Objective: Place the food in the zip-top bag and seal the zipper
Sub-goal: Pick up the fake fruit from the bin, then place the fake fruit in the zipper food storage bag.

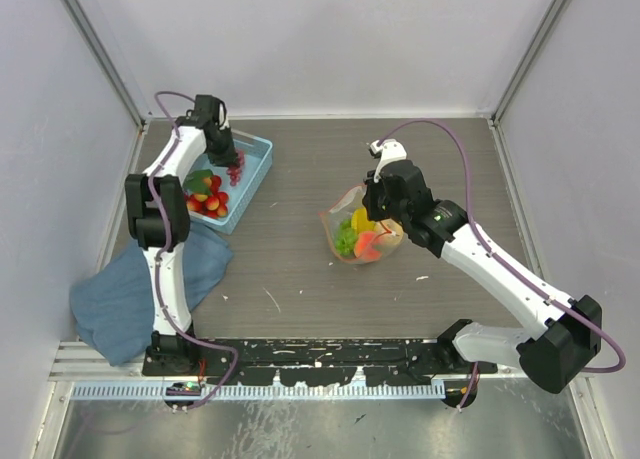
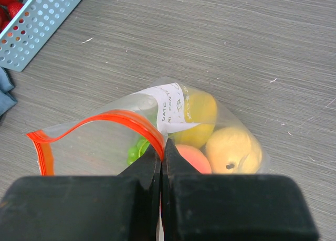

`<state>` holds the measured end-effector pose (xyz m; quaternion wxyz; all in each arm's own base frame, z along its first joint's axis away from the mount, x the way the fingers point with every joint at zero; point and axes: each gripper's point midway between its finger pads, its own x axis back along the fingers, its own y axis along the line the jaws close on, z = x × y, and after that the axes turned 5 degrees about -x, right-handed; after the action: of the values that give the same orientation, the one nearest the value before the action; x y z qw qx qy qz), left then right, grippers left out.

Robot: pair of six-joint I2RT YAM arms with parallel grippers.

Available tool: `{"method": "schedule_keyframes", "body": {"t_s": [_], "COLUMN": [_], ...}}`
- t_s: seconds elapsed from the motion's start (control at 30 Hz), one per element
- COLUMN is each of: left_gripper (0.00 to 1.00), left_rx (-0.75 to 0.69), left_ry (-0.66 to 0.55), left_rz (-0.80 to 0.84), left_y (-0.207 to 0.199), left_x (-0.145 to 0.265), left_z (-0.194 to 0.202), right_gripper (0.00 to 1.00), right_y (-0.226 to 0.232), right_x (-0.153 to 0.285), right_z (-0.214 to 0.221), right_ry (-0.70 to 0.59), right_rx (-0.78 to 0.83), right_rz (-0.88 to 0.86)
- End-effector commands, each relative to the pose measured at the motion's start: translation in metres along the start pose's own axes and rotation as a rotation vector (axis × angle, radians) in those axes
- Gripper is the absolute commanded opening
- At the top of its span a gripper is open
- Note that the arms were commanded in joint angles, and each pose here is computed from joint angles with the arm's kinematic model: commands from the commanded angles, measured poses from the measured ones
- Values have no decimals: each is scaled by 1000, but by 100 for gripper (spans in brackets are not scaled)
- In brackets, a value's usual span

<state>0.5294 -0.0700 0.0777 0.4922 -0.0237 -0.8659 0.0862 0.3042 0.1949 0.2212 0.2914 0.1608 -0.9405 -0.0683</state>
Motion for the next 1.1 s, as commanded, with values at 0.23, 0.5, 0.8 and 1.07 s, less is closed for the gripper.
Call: {"method": "schedule_keyframes", "body": {"t_s": [0.23,0.5,0.8,1.07], "left_gripper": [0,0,0,0], "left_rx": [134,145,61,-26], "left_ry": [-161,-185,-134,-114], "left_rz": [251,412,584,717], "left_y": [-57,-104,-154,-196], "left_x": [118,181,234,278], "left_z": [-26,9,73,120], "right_gripper": [1,1,1,1], "right_y": [7,10,10,11], "right_x": [2,2,3,-4], "right_z": [-29,-30,-34,-31], "right_ry": [-103,-108,-129,-120], "right_rx": [-37,-52,-62,-69], "right_rz": [-18,-32,-29,-30]}}
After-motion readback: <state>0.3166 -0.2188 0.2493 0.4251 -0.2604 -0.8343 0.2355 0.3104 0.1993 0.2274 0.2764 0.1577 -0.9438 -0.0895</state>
